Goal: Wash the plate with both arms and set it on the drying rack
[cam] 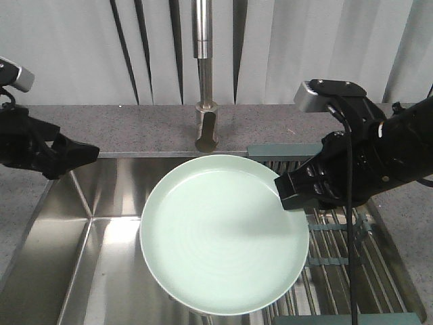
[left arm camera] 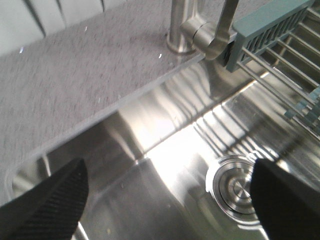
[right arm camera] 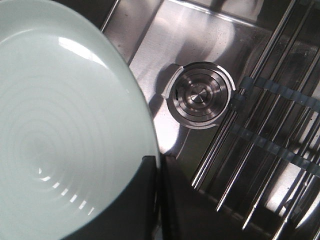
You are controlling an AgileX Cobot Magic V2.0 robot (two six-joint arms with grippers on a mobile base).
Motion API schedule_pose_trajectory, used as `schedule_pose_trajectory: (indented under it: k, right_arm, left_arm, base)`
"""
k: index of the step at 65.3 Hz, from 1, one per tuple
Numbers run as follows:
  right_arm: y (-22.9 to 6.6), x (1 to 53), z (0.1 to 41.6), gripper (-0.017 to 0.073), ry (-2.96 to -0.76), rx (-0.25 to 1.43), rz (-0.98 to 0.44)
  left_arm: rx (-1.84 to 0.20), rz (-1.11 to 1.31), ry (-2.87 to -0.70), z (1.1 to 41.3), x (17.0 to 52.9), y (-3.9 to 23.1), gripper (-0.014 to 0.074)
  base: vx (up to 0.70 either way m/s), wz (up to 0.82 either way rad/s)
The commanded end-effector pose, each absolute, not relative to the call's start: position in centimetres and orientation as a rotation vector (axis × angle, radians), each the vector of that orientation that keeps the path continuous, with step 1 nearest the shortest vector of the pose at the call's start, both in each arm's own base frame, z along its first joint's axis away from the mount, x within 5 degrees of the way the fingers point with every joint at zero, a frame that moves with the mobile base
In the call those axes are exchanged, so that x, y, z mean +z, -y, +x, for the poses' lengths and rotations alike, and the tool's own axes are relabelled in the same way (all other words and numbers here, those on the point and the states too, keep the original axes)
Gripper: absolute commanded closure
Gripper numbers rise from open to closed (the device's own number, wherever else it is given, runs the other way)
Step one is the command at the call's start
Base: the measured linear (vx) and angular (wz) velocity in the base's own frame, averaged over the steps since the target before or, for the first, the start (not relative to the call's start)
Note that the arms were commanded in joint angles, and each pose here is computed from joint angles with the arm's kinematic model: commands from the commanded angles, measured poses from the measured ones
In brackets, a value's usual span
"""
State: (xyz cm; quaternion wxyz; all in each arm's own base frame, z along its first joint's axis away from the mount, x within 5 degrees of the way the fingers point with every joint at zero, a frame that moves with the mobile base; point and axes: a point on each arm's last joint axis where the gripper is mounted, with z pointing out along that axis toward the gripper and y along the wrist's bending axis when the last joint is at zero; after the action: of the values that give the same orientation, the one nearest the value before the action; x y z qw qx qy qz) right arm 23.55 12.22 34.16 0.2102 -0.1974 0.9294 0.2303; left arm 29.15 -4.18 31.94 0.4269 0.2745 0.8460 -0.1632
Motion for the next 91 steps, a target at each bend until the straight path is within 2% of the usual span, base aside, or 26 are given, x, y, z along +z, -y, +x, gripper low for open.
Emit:
schedule_pose_trajectory:
  k: [1, 17, 52, 69, 91]
  right_arm:
    - [-12.2, 35.8, 23.3, 0.0564, -2.497, 0.669, -0.529]
    - [-12.2, 35.8, 23.3, 0.0564, -2.497, 0.669, -0.529]
    - [-12.2, 35.8, 23.3, 0.0564, -2.497, 0.669, -0.529]
    - [-12.2, 35.8, 23.3, 0.0564, -2.497, 0.669, -0.529]
    - [-12.2, 35.8, 23.3, 0.0564, -2.497, 0.669, -0.529]
  left_arm:
    - [-0.428, 0.699, -1.978, 30.5, 33.9, 4.8, -0.0013]
    - [-0.472, 0.901, -1.871, 33.5, 33.3, 6.3, -0.0013]
    - [-0.558, 1.187, -1.648, 38.3, 33.1, 13.3, -0.0009]
    - [-0.598, 1.235, -1.586, 40.6, 32.9, 15.7, 0.0004]
    - [-0.663, 1.202, -1.557, 43.5, 31.7, 16.7, 0.0004]
  base:
    - [0.00, 0.00]
    - [0.00, 0.00]
    - [0.00, 0.00]
    - [0.00, 0.00]
    - [0.00, 0.00]
